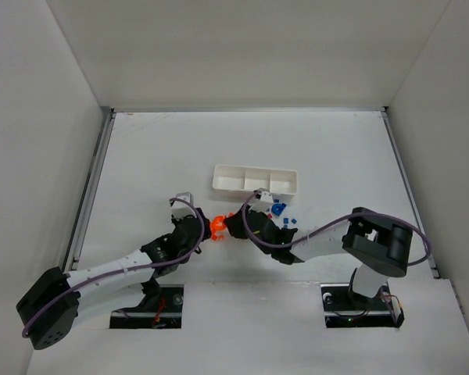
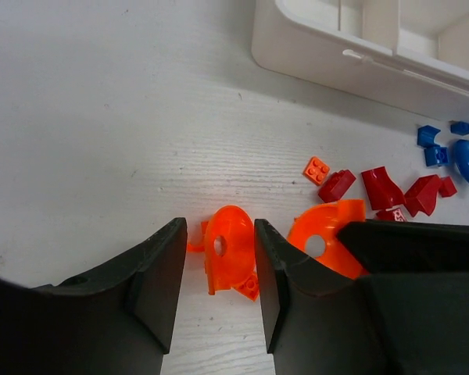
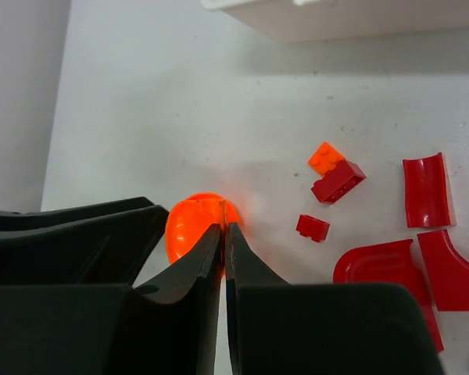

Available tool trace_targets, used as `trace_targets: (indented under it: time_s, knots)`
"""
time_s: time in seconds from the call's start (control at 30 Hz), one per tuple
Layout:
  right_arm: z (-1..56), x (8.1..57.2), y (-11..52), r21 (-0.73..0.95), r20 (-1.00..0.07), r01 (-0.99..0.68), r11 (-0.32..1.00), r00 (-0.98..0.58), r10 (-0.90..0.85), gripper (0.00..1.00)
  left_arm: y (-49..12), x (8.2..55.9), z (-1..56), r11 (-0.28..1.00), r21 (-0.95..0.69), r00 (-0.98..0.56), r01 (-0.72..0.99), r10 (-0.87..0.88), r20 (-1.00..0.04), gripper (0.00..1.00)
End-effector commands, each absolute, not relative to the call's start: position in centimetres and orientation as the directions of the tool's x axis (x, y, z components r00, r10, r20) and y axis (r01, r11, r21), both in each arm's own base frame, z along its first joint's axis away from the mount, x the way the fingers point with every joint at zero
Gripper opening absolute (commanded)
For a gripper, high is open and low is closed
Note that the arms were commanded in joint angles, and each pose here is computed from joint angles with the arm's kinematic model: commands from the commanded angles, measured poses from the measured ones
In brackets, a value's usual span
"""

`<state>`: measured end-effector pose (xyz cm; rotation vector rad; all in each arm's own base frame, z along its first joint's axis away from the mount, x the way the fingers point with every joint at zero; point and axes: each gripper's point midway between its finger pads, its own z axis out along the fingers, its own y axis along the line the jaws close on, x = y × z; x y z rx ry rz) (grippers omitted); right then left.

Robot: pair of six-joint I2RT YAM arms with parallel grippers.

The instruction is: Sort the legos into containers by color

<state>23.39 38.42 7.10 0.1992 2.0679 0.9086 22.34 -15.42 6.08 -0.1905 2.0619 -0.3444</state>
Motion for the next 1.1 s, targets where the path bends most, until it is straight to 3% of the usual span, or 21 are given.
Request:
trace_targets:
  time_s: [0.0, 0.33, 0.5, 0.8, 0.97, 1.07]
  knots:
    - [9.9, 23.9, 37.3, 0.651, -0.691, -0.198, 0.733, -0.554, 0.464, 0.10, -15.3, 23.1, 6.9, 0.938, -0.347, -0.458, -0.005, -0.311, -0.833, 0.37]
    - [16.0, 28.6, 31.9, 0.599, -0.768, -0.196, 0.777, -0.416, 0.487, 0.10, -15.5, 23.2, 5.9, 0.947, -0.321, -0.482, -0.011, -0.287, -0.828, 0.33]
    - [16.4, 33.3, 28.8, 0.588, -0.773, -0.129, 0.798, -0.379, 0.509, 0.10, -15.8, 23.2, 5.4, 0.951, -0.308, -0.494, -0.008, -0.271, -0.826, 0.32]
    - [14.8, 37.4, 26.2, 0.543, -0.788, -0.042, 0.839, -0.372, 0.491, 0.11, -15.9, 23.3, 4.9, 0.956, -0.293, -0.505, -0.007, -0.257, -0.824, 0.31]
    - [12.9, 38.3, 25.8, 0.524, -0.785, -0.008, 0.852, -0.391, 0.480, 0.19, -16.1, 23.4, 4.8, 0.959, -0.283, -0.512, -0.009, -0.247, -0.823, 0.30]
    - [13.2, 38.0, 26.0, 0.536, -0.781, -0.021, 0.844, -0.390, 0.487, 0.31, -16.2, 23.4, 4.6, 0.961, -0.276, -0.515, -0.007, -0.240, -0.823, 0.30]
